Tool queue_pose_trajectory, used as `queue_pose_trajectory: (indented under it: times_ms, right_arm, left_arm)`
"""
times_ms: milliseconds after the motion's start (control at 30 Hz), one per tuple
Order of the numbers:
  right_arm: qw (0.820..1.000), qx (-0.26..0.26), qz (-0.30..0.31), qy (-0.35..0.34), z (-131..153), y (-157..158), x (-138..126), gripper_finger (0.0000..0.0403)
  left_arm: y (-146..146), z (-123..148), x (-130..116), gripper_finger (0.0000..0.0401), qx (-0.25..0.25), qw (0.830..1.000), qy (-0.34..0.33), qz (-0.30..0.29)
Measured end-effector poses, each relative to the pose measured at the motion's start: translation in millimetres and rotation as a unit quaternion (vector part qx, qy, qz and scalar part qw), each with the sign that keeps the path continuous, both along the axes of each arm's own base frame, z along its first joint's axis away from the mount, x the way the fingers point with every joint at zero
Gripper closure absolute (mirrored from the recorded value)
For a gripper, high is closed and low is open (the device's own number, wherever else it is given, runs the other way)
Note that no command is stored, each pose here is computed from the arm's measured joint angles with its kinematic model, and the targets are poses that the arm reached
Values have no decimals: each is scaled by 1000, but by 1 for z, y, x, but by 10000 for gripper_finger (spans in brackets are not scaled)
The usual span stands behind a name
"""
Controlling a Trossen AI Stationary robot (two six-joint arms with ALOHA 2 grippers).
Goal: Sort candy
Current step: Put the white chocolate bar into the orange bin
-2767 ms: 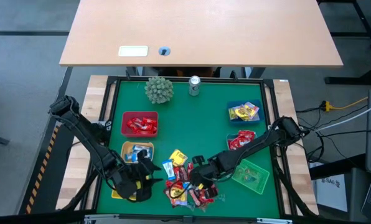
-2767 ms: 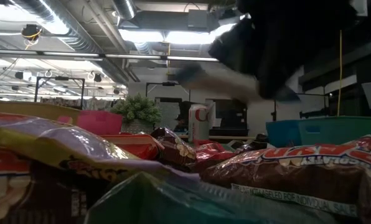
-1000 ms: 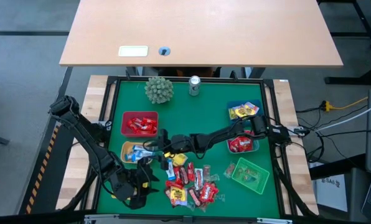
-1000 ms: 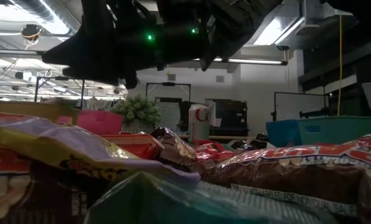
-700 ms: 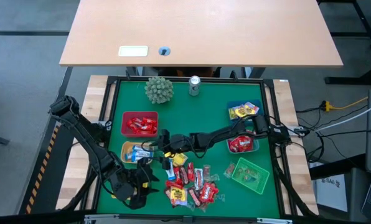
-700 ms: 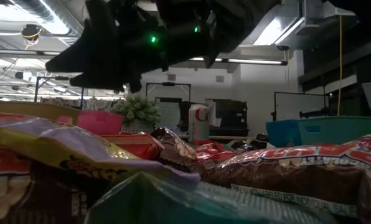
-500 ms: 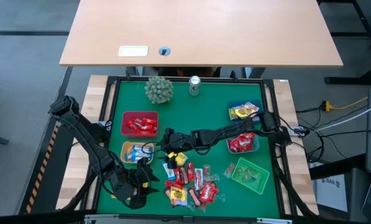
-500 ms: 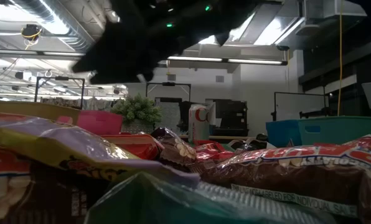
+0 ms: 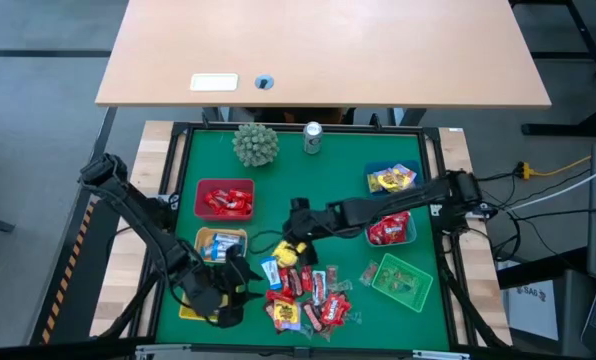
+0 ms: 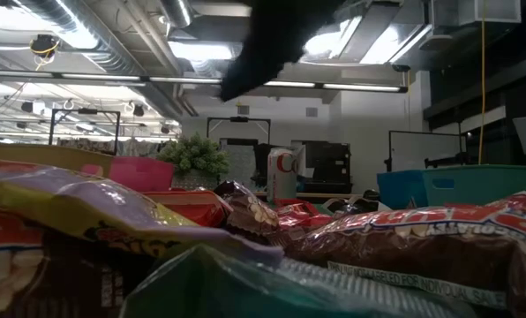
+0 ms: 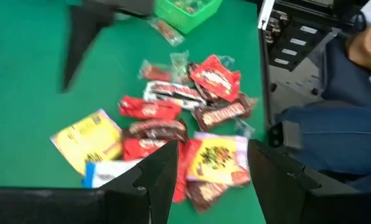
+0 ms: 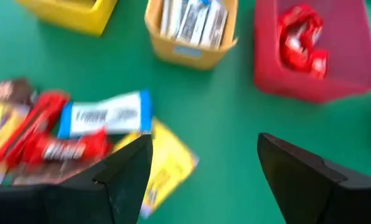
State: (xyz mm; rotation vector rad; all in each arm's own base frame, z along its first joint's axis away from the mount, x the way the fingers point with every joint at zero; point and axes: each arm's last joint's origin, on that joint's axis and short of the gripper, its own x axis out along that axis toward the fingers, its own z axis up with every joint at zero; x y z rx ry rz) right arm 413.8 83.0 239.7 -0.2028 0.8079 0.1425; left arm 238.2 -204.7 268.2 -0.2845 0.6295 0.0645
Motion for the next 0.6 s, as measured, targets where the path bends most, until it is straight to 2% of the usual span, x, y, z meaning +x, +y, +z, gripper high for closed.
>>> queue_pose_trajectory:
  times_ms: [167, 333, 467, 600]
  right_arm:
    - [1000, -18, -7, 23, 1, 9, -46, 113]
    - [997, -13, -65, 34, -8, 10, -90, 113]
    - [995, 9, -96, 35, -20, 10, -116, 113]
    - [996, 36, -71, 49, -37, 19, -131, 113]
  left_arm:
    - [13, 3, 15, 222, 52, 998, -18, -26]
    - [31, 5, 32, 222, 104, 991, -19, -87]
    - [46, 1, 46, 222, 147, 979, -9, -138]
    - [54, -17, 60, 222, 189, 960, 23, -206]
